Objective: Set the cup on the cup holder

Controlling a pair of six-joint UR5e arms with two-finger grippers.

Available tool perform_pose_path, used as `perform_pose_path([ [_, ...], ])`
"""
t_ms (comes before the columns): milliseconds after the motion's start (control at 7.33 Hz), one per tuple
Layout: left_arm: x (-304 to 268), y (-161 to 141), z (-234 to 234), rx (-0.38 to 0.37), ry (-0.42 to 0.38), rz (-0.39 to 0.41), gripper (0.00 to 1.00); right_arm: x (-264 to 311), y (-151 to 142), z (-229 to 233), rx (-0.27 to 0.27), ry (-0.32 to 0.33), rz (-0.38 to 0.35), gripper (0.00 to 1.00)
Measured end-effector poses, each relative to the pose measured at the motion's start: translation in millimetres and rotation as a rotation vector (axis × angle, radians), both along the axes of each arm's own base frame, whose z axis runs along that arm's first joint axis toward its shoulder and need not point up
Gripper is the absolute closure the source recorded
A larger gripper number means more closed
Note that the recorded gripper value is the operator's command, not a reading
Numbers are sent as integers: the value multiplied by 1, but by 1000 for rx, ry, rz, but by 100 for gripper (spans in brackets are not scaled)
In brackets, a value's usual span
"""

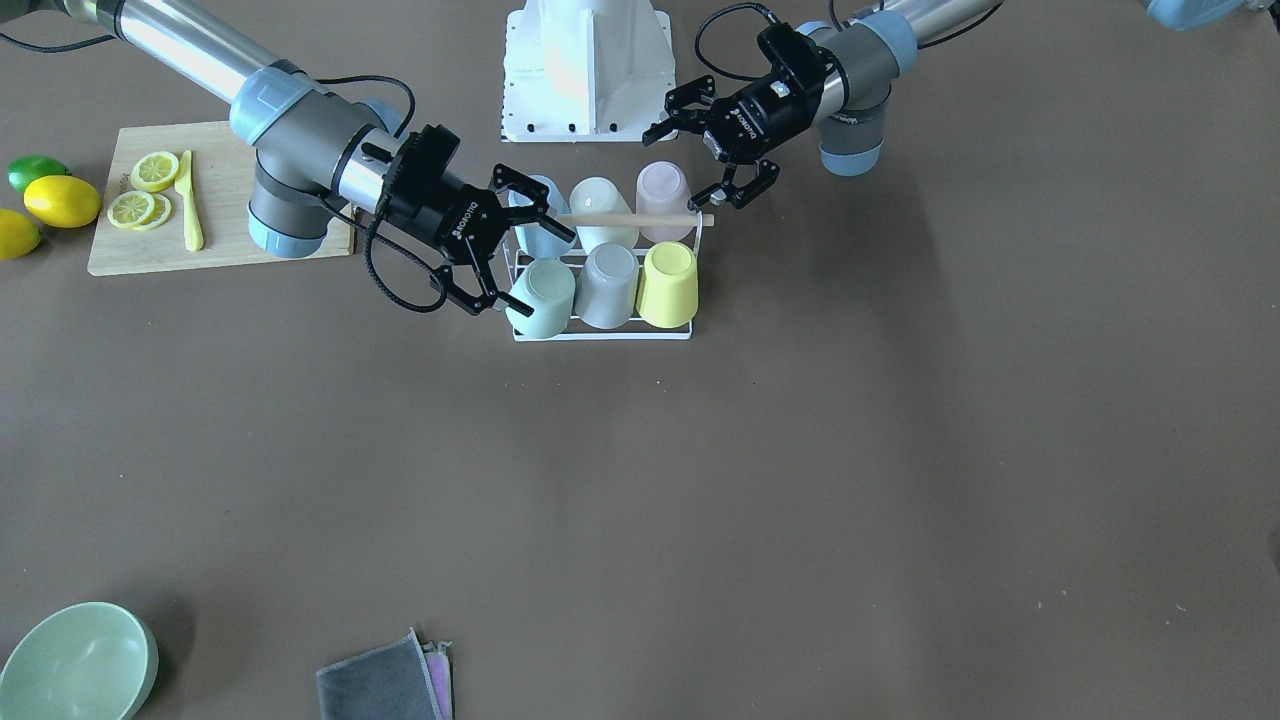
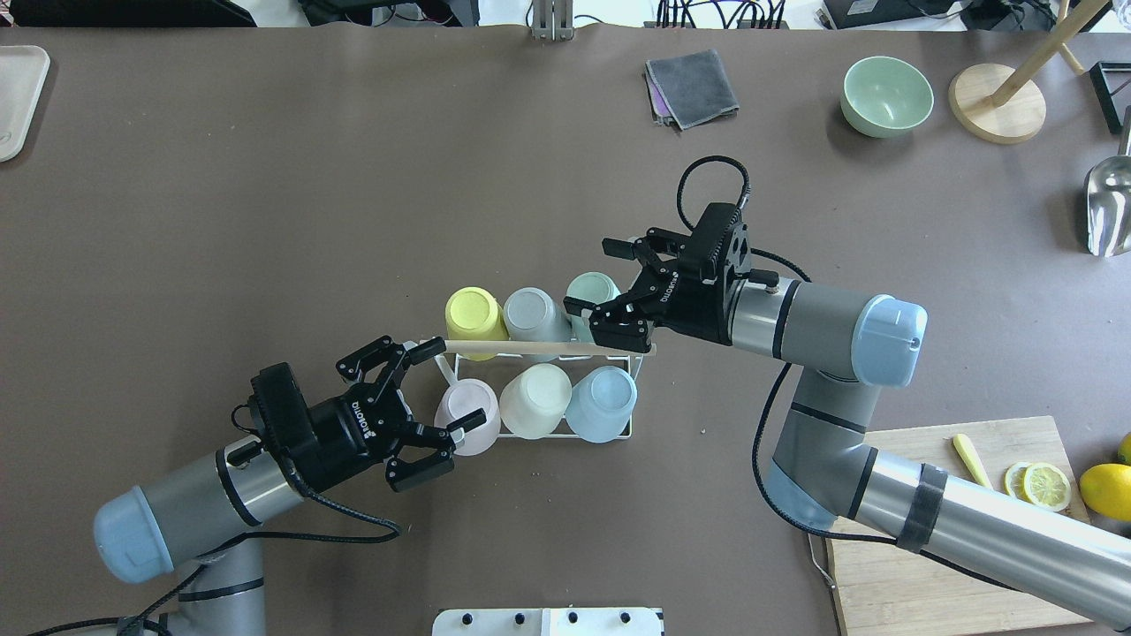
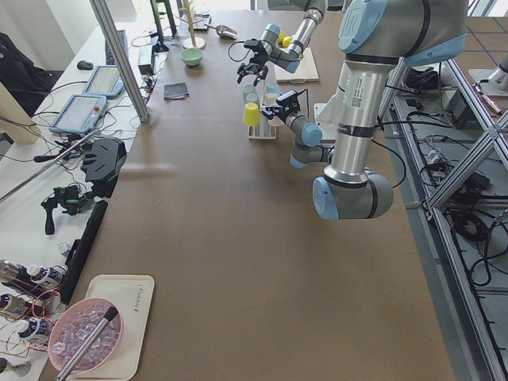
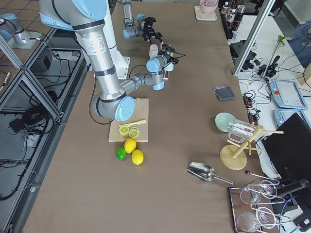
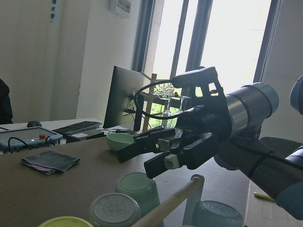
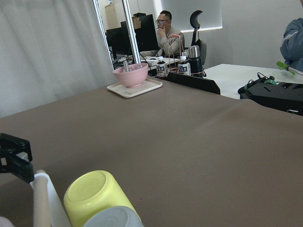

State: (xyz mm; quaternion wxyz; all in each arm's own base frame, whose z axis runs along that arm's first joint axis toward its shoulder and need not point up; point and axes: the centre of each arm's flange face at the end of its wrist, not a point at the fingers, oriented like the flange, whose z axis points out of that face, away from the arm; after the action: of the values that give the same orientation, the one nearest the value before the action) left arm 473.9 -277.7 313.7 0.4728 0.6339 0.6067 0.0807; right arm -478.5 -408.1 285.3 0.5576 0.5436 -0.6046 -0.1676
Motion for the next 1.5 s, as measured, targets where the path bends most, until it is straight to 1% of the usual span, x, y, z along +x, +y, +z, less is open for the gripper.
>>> perform_pose_path([
  [273,-11,-10,-15,0,3,-13,2,0,-1,-2,-27,-9,-12,0],
  [409,-18,-21,-26,1,-17,-25,2,3,-6,-3,-32,7,-22,0],
  [545,-30,-40,-42,8,-53,-32,2,9,-14,-5,-36,35,-39,0],
  [818,-66,-103,-77,-18,-154,-15,2,27,-32,-12,-49,94,-74,0],
  [955,-90,-141,-87,-32,-226,-10,2,37,-40,-16,-63,130,-96,0],
  [1091,-117,-178,-87,-55,-312,2,2,48,-48,-21,-82,169,-119,0],
  [1227,-143,-212,-74,-89,-400,40,2,60,-56,-26,-108,213,-147,0],
  [1364,-164,-249,-46,-145,-491,95,2,75,-66,-28,-141,258,-178,0],
  [1500,-180,-283,-8,-212,-568,136,2,91,-75,-26,-172,295,-210,0],
])
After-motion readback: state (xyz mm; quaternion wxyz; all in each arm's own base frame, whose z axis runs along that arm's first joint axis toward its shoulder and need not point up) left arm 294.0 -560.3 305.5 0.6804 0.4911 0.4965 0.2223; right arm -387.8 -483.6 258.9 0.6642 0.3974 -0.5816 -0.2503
